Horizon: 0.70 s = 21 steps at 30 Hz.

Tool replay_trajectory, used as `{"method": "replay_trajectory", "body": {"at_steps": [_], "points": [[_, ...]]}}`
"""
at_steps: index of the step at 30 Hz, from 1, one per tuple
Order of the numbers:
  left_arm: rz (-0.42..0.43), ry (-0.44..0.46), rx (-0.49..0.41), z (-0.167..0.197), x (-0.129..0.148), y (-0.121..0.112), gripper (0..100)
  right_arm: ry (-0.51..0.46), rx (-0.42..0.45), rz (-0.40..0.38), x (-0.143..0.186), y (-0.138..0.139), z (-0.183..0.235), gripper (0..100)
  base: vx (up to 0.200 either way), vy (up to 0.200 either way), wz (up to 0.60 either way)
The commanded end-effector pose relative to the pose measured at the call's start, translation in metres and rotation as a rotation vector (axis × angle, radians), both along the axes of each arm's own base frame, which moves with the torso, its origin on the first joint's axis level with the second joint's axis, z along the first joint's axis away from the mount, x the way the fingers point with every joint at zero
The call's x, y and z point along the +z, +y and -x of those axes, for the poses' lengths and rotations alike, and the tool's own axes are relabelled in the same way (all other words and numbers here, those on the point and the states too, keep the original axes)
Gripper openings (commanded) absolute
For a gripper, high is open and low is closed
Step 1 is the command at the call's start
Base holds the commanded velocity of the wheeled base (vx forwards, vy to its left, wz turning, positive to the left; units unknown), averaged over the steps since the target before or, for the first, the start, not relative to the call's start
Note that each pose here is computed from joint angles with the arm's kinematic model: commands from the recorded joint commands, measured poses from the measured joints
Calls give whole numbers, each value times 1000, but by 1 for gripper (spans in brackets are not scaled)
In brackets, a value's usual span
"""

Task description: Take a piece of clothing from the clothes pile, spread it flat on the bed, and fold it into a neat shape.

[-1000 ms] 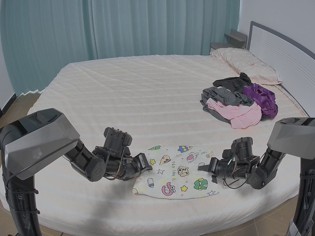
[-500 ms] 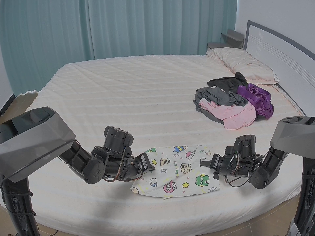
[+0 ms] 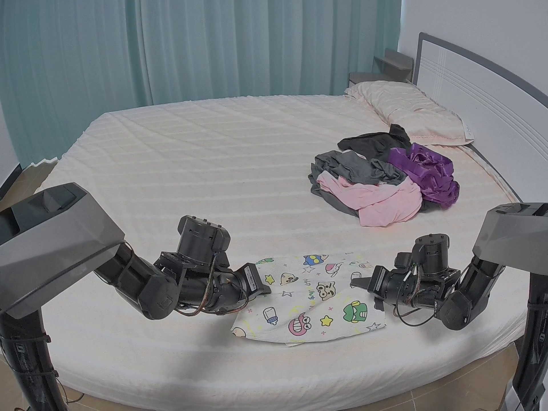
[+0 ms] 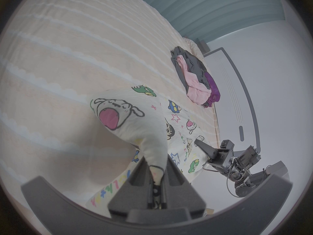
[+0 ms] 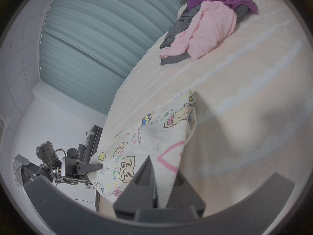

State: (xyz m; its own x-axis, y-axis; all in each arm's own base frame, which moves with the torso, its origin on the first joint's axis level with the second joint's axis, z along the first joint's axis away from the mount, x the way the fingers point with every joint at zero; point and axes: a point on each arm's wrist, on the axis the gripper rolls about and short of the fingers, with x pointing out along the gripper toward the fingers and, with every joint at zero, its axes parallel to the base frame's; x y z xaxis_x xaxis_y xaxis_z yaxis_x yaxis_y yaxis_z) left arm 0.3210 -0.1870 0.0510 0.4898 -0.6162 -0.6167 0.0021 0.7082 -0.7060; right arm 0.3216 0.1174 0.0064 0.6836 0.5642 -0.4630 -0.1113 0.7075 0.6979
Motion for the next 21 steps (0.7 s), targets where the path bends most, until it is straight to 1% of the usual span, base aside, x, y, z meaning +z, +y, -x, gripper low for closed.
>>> {"method": "replay_trajectory", "body": {"at_steps": [1, 16, 20, 21], "points": [[3, -4, -1, 1, 2, 0, 0, -2, -6, 0, 1, -2, 0, 0, 0, -200, 0], [5, -10, 2, -2, 2, -1, 0, -8, -15, 1, 3, -5, -1, 0, 0, -200, 0], [-4, -3, 4, -2, -2, -1, 0, -4, -14, 4, 2, -5, 0, 0, 0, -200, 0], [-6, 1, 4, -2, -3, -1, 0, -5, -14, 5, 2, -5, 0, 0, 0, 0, 0]]}}
